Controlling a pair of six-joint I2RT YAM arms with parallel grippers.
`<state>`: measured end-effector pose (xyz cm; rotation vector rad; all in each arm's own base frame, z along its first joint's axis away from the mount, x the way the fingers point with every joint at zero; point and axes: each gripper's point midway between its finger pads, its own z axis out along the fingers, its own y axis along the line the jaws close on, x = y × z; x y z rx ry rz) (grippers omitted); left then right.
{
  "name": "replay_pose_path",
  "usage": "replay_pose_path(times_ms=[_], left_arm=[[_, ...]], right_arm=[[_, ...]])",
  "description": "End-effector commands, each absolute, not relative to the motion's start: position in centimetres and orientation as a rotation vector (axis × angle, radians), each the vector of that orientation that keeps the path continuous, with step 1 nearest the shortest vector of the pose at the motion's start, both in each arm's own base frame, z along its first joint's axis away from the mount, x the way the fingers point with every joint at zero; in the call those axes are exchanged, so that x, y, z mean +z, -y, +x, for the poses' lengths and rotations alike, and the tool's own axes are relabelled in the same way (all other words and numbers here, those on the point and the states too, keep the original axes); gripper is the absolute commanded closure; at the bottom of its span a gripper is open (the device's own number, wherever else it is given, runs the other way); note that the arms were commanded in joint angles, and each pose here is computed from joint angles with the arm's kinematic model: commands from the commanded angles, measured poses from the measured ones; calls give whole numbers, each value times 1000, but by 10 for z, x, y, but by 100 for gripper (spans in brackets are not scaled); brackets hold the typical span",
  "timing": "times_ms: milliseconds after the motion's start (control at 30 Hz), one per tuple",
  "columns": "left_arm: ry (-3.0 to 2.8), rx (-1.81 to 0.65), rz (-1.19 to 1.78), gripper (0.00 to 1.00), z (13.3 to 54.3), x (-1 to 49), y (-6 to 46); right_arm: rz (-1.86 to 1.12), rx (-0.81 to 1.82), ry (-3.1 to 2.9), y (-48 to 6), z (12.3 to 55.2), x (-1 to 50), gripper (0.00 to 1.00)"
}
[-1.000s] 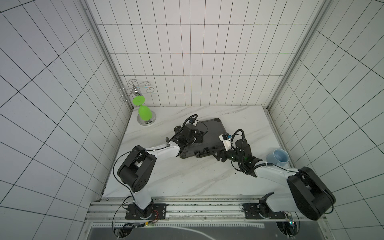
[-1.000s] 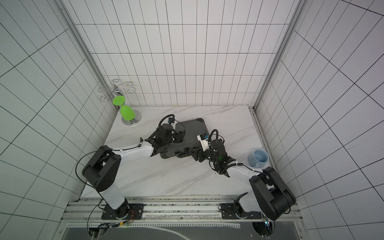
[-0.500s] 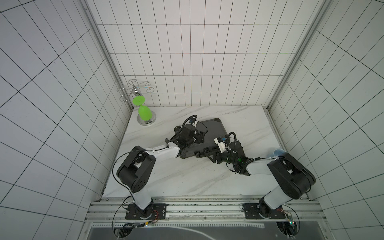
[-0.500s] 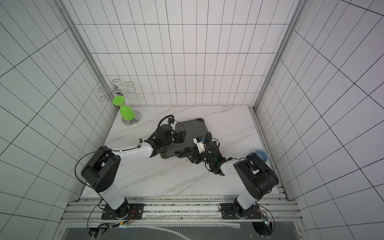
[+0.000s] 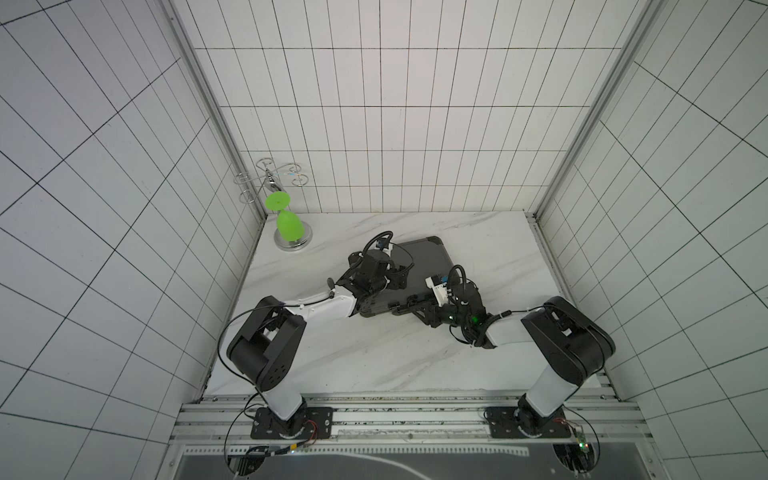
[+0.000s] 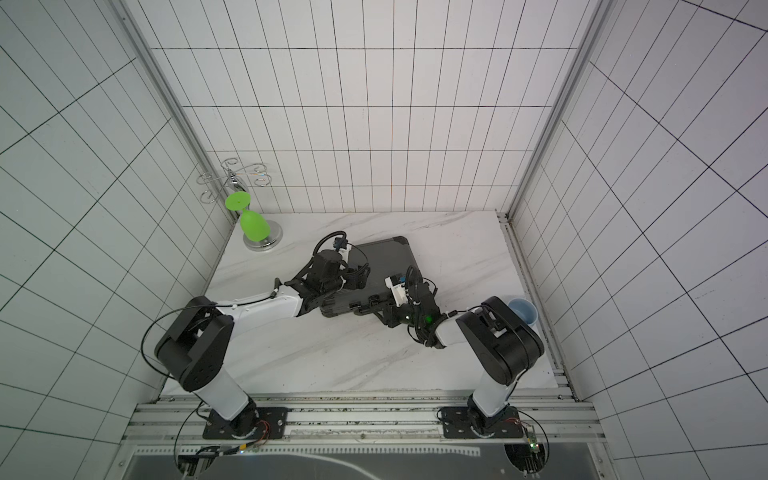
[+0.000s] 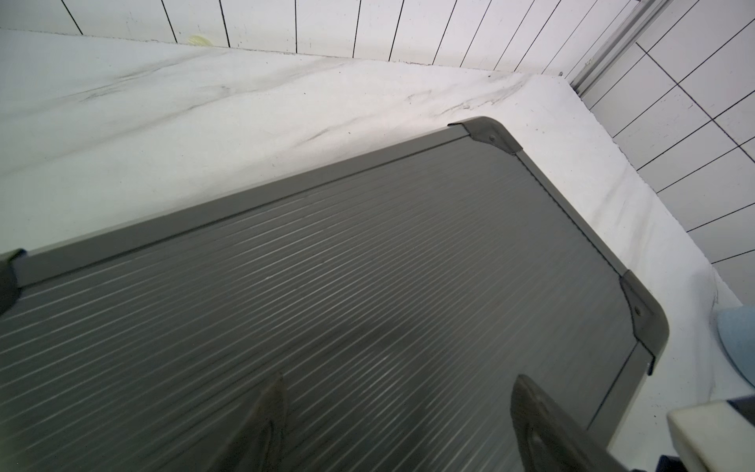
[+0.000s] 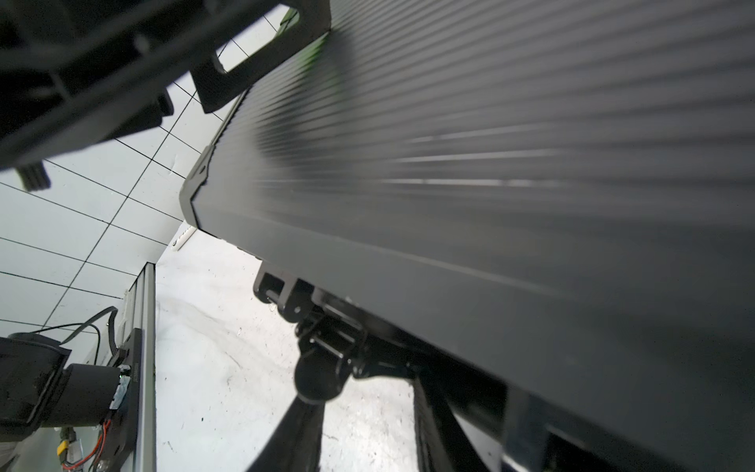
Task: Close the poker set cases
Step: Fasten the fastener on the poker set case.
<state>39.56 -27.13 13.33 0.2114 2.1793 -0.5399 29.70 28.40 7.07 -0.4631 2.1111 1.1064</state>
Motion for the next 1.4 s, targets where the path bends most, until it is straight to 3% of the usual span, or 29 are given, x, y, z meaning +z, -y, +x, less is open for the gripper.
replay_pose_path(times_ms=[0, 300, 567, 867, 967, 1133, 1367], left_arm=[[-2268, -494, 220, 14, 381, 113, 260], [-2258, -487, 257, 14, 383, 121, 270], [-2252, -490, 275, 14, 386, 123, 279], [-2262, -479, 295, 15, 385, 113, 282], [-2296, -481, 305, 21, 382, 92, 284], [-2364, -514, 304, 41, 366, 54, 285], [-2413, -527, 258, 50, 350, 28, 275]], right_arm=[[-511, 1144, -1961, -304, 312, 120, 71], [-488, 1059, -1951, -292, 310, 127, 82], [-505, 1023, -1972, -293, 309, 125, 75], [-467, 1033, -1967, -301, 318, 116, 74], [-404, 1014, -1993, -302, 331, 105, 75], [-273, 938, -2054, -290, 346, 79, 75], [-283, 891, -2041, -279, 340, 81, 70]])
